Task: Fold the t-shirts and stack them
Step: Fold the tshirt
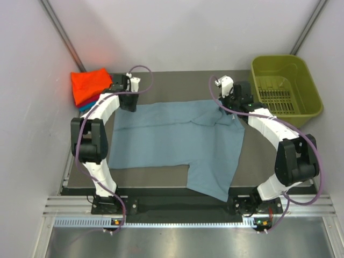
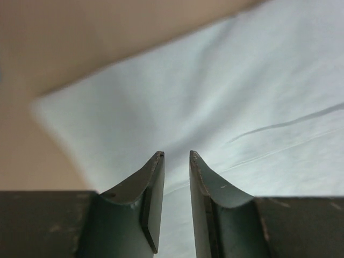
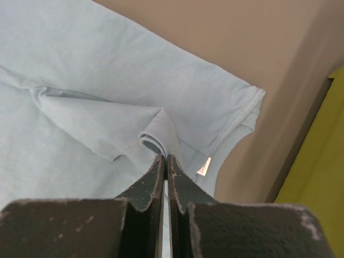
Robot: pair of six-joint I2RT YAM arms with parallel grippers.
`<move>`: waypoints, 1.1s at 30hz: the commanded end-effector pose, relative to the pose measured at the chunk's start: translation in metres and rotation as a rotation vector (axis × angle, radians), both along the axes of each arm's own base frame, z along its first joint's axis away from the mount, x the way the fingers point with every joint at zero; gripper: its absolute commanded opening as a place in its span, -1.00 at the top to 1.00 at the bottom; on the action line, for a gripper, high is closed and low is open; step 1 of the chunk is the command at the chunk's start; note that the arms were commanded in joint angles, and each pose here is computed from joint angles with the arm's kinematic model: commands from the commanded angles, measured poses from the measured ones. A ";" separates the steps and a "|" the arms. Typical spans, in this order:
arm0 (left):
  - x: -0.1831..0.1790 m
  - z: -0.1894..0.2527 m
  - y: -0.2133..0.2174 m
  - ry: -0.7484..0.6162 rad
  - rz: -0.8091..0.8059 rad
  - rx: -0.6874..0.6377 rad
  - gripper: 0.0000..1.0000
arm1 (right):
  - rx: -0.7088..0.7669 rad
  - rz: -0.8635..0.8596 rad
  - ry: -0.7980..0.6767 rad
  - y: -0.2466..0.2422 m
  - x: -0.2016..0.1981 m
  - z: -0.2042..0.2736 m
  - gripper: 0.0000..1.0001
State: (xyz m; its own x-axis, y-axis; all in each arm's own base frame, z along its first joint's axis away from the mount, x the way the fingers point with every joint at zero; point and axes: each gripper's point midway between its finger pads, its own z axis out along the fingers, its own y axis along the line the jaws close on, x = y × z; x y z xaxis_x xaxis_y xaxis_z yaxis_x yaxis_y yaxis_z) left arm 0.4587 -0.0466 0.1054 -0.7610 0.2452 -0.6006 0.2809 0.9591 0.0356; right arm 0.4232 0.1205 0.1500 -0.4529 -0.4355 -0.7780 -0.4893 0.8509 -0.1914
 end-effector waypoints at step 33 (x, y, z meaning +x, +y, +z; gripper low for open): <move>-0.045 -0.036 -0.018 0.230 0.025 -0.085 0.50 | 0.011 0.345 0.033 0.096 -0.019 -0.015 0.04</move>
